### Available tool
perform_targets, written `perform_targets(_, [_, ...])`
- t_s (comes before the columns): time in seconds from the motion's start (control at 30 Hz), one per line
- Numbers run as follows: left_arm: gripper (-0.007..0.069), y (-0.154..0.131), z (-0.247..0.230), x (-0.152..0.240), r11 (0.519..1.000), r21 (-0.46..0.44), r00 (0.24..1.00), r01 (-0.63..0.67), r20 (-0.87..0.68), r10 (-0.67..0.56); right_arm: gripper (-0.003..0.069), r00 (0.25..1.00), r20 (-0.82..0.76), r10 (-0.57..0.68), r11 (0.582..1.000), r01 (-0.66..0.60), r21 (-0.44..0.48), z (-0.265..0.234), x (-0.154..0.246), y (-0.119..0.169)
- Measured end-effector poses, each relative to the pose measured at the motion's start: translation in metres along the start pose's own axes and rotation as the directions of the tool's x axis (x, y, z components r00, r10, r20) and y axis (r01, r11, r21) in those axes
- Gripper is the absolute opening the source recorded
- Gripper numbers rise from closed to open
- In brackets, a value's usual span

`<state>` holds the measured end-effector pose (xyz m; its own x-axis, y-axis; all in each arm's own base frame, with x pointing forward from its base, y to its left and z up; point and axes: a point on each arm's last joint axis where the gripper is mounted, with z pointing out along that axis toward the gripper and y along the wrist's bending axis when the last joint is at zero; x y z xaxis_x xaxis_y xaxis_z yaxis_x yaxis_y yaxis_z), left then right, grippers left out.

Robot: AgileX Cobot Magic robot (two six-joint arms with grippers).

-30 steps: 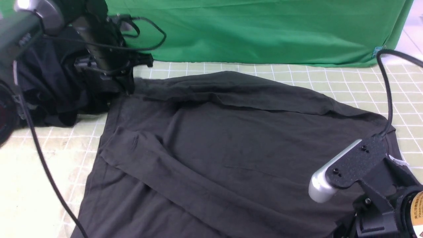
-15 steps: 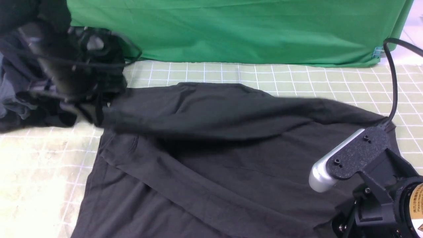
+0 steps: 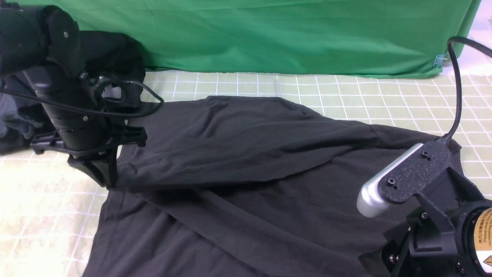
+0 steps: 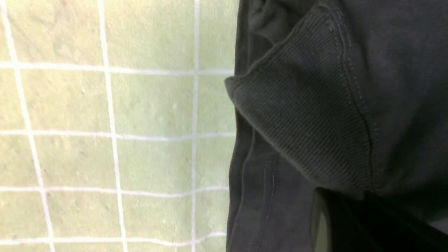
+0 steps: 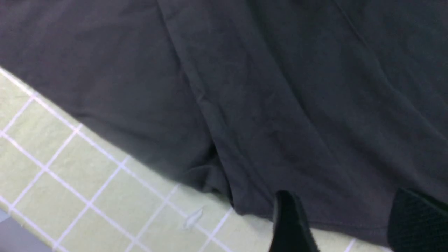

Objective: Fold a long-sleeved shirt over a green coffee tablecloth.
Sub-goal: 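Fold the left side of the dark shirt inward over its body with the left gripper, then grasp the near edge of the shirt at its hem and shoulder corners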

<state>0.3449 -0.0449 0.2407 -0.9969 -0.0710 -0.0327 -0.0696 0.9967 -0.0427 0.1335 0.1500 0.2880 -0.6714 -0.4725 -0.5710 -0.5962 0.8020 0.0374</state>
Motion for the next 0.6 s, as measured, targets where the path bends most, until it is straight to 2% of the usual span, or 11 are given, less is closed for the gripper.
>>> perform_targets(0.07, [0.0083,0.001,0.005,0.004,1.0,-0.001,1.0,-0.008,-0.022,0.008,0.0368,1.0,0.002,0.008,1.0,-0.008,0.0,0.0,0.0,0.0])
perform_targets(0.33, [0.0439,0.006,0.034,0.039,1.0,-0.002,0.985,-0.009,-0.17,0.009,0.0368,1.0,0.007,0.02,1.0,-0.02,0.003,0.0,-0.001,0.0])
perform_targets(0.47, [0.0498,0.007,0.033,0.065,0.999,0.029,0.98,0.014,-0.2,-0.008,0.0368,1.0,0.001,0.02,1.0,-0.02,0.006,0.0,0.0,-0.001])
perform_targets(0.6, [0.05,0.005,0.023,0.109,0.999,0.029,0.98,-0.026,-0.195,0.031,0.0368,1.0,0.0,0.02,1.0,-0.02,0.006,0.0,0.0,-0.001])
